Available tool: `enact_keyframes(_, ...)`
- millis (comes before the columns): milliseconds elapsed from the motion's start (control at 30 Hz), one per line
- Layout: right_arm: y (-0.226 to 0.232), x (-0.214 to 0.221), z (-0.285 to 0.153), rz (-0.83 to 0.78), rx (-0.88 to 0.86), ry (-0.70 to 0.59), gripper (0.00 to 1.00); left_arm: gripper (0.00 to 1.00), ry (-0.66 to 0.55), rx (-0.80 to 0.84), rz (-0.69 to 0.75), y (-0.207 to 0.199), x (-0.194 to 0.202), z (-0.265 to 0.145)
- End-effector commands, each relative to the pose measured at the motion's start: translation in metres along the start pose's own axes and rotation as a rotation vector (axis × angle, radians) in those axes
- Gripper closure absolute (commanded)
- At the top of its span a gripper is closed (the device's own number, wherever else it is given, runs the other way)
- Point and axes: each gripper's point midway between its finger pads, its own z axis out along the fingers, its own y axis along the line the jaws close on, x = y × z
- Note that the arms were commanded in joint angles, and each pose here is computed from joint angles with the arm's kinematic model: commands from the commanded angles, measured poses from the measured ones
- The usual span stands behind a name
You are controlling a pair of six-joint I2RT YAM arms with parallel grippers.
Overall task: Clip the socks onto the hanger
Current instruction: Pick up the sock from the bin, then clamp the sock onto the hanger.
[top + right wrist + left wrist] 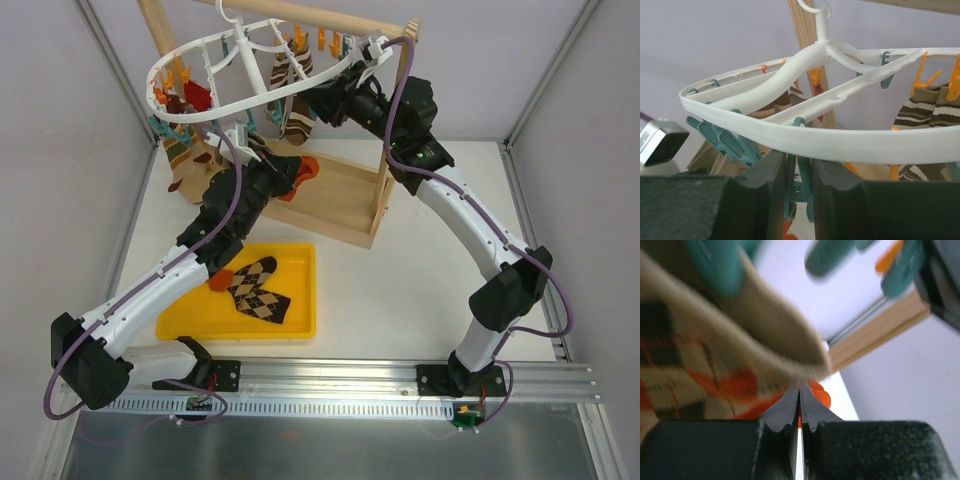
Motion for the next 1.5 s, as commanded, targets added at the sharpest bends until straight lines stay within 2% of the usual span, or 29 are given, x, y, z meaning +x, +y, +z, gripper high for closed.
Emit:
enact_keyframes(0,0.017,0.021,-0.004,0.080,-0.088,0.081,0.99,1.00,-0.090,0.045,-0.107,-0.009,-0.042,0.015)
enact_keyframes(100,0.017,0.020,-0.006,0.067,-0.083,0.083,0.99,1.00,-0.081,0.040,-0.154,-0.003,-0.045,0.029)
enact_keyframes(333,0.011,0.022,-0.008,0.047,-0.060,0.080,0.99,1.00,-0.094,0.069,-0.171,-0.018,-0.055,0.047)
enact_keyframes(467,0.004,0.026,-0.009,0.017,-0.028,0.081,0.99,1.00,-0.102,0.076,-0.226,-0.025,-0.061,0.053)
enact_keyframes(800,-0.004,0.032,-0.006,-0.088,-0.026,0.077,0.99,1.00,-0.130,0.120,-0.271,-0.041,-0.079,0.048)
enact_keyframes(1467,0.002,0.024,-0.002,-0.077,-0.059,0.037,0.99,1.00,-0.084,0.115,-0.365,-0.049,-0.076,0.059)
